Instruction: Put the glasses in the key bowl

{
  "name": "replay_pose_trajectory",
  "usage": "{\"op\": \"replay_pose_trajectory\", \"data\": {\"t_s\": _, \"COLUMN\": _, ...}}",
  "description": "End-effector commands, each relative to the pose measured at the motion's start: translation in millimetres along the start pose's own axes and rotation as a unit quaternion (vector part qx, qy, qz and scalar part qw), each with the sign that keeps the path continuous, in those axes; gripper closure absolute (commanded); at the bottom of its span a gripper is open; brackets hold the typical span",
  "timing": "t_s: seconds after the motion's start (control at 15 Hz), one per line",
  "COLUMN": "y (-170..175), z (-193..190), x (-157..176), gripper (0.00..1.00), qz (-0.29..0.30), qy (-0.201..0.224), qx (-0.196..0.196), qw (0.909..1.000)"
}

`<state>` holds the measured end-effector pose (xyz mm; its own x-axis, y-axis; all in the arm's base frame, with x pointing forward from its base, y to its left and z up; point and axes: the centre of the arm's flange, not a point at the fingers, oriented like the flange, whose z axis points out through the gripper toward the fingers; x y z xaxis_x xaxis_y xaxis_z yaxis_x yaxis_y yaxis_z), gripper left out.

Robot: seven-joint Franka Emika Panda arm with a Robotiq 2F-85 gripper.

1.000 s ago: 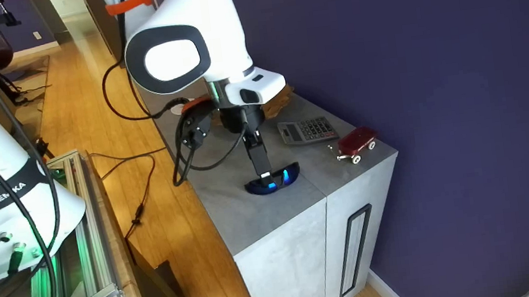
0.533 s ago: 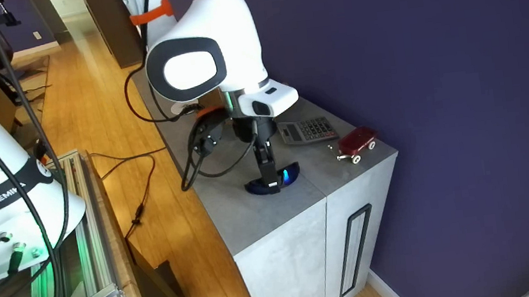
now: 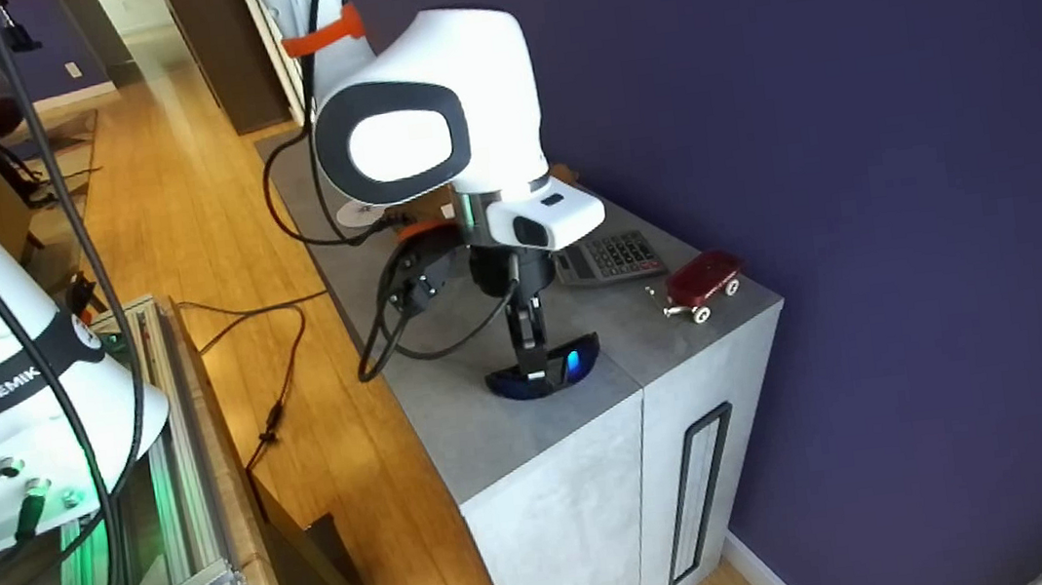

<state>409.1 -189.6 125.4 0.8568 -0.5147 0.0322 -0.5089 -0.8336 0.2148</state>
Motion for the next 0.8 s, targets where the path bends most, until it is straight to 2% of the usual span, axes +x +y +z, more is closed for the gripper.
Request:
{"op": "replay_pose_trajectory", "data": {"t_s": 0.0, "y": 7.3, "z": -17.0, "x": -2.9, "gripper": 0.96, "qz": -0.016, "qy": -0.01, "qx": 0.04, "qw": 0.999}}
{"op": "replay_pose_trajectory", "data": {"t_s": 0.13, "y": 16.3, "z": -41.1, "x": -11.1, "gripper": 0.96, "qz": -0.052, "qy": 0.015, "qx": 0.087, "qw": 0.9947}}
{"op": "replay_pose_trajectory", "data": {"t_s": 0.4, "y": 25.7, "z": -109.4, "x": -23.3, "gripper": 0.96, "qz": -0.113, "qy": 0.081, "qx": 0.129, "qw": 0.9819}}
{"op": "replay_pose_trajectory", "data": {"t_s": 0.53, "y": 4.2, "z": -149.0, "x": -34.0, "gripper": 0.96, "qz": -0.161, "qy": 0.114, "qx": 0.131, "qw": 0.9716}}
{"op": "replay_pose_trajectory", "data": {"t_s": 0.73, "y": -57.6, "z": -191.7, "x": -57.7, "gripper": 0.96, "qz": -0.236, "qy": 0.166, "qx": 0.114, "qw": 0.9507}}
